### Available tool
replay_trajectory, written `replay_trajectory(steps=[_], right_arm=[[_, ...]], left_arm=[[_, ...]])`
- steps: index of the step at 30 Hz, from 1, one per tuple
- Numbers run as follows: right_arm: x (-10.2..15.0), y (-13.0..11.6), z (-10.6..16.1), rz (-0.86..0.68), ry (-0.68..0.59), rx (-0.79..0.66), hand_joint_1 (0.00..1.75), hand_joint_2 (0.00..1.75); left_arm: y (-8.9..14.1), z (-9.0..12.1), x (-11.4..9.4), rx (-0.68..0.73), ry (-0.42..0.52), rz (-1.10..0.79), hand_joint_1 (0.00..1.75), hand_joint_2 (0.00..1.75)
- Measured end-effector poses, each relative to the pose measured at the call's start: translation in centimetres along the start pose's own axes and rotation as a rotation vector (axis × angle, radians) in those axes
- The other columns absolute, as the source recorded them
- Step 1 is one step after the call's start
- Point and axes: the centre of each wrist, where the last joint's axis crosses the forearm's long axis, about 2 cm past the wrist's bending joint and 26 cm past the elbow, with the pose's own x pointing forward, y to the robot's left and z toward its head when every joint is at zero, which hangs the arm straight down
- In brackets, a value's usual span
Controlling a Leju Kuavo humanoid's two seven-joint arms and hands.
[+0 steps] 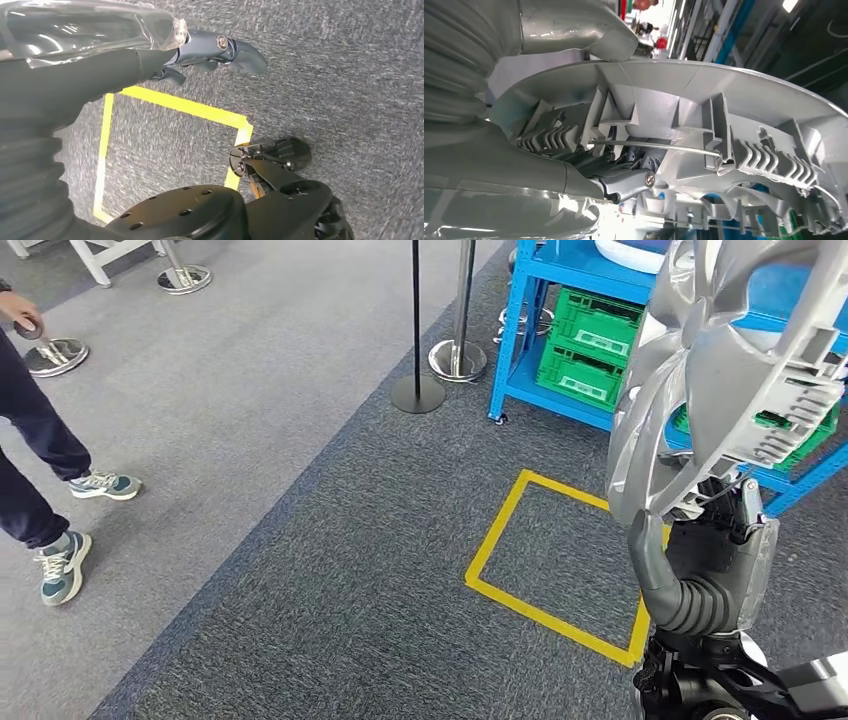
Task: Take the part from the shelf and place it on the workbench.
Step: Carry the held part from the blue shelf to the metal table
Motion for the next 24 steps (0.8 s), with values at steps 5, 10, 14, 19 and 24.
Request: replay_trajectory(steps=[5,10,14,19,24], right_arm=[[0.04,0.06,-0.11,0.001,-0.004,-0.007,1.75,1.75],[0.15,-0.04,-0.2,0.006,-0.01,-0.015,1.75,1.75],[0.19,-0.05,-0.26,0.009,-0.011,-0.019,1.75,1.75],[0.32,-0.07,-0.36,0.014,-0.015,-0.025,1.75,1.75],[0.46,-0.12,-0.18,0.02,-0.01,-0.029,1.75,1.75]], left_arm=[[-0.03,0.01,-0.02,-0.002,0.0,-0.005,0.0,1.75],[0.01,-0.07,0.39,-0.003,-0.008,-0.005,0.0,1.75],[0.01,-0.08,0.46,-0.007,-0.007,-0.007,0.0,1.75],[0.17,-0.1,0.38,-0.009,-0.004,-0.01,0.0,1.75],[0.14,-0.08,0.26,-0.01,-0.002,-0.014,0.0,1.75]])
